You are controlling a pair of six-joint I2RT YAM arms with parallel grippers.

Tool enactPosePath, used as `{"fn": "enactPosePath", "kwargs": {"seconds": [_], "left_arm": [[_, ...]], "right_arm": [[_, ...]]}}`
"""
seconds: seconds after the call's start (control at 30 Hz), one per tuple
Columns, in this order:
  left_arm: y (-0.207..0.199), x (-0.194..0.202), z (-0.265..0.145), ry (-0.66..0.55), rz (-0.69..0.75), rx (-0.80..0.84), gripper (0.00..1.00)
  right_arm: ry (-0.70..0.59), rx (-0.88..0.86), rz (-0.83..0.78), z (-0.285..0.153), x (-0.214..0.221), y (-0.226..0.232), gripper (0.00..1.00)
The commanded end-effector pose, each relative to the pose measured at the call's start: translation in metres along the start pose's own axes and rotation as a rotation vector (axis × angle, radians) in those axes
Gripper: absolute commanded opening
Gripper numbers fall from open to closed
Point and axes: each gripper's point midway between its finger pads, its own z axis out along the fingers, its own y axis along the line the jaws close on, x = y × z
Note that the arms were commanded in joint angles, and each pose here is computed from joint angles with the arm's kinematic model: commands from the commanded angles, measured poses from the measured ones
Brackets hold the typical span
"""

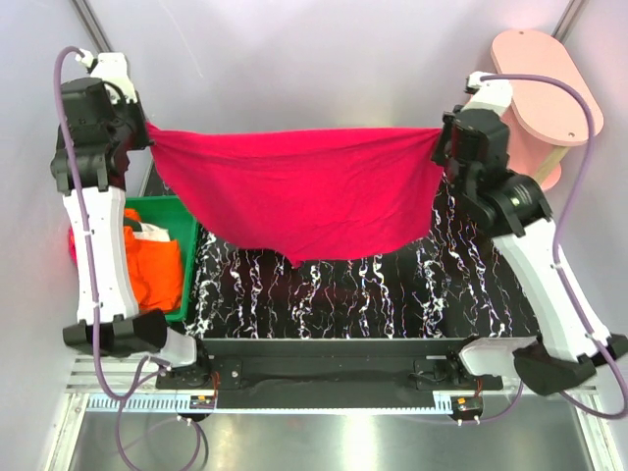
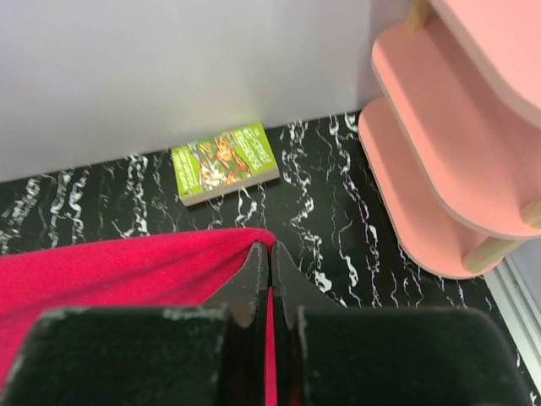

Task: Fold and stack the t-shirts
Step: Flatten out the tshirt

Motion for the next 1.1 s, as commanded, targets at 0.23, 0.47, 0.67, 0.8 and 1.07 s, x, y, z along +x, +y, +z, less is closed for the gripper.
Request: {"fn": "enactPosePath", "kwargs": {"seconds": [0.23,0.47,0.67,0.8,1.07], "left_arm": [[-0.012,-0.059,0.045,-0.093,0.067,0.026,0.0],[-0.026,-0.084,0.085,-0.147,0.138,-0.009,0.0],[-0.03,-0.131,0.066,-0.332,0.123,-0.02,0.0],[-0.033,-0.128,0.074,-0.33,0.135,-0.042,0.0],[-0.041,-0.052,0.032,-0.197,0.065,0.041,0.0]], "right_arm": [[0.055,0.138,0.047,0.094,0.008,-0.012,0.0],[-0.042,0.178,0.075,0.144,-0.044,-0.023,0.0],[-0.155,0.082,0.141,0.145,-0.091,-0.006,0.0],[-0.106,0.085,0.135,0.156,-0.071,-0.004,0.0],[-0.005,0.109,0.104,0.113,-0.004,-0.028,0.0]]}}
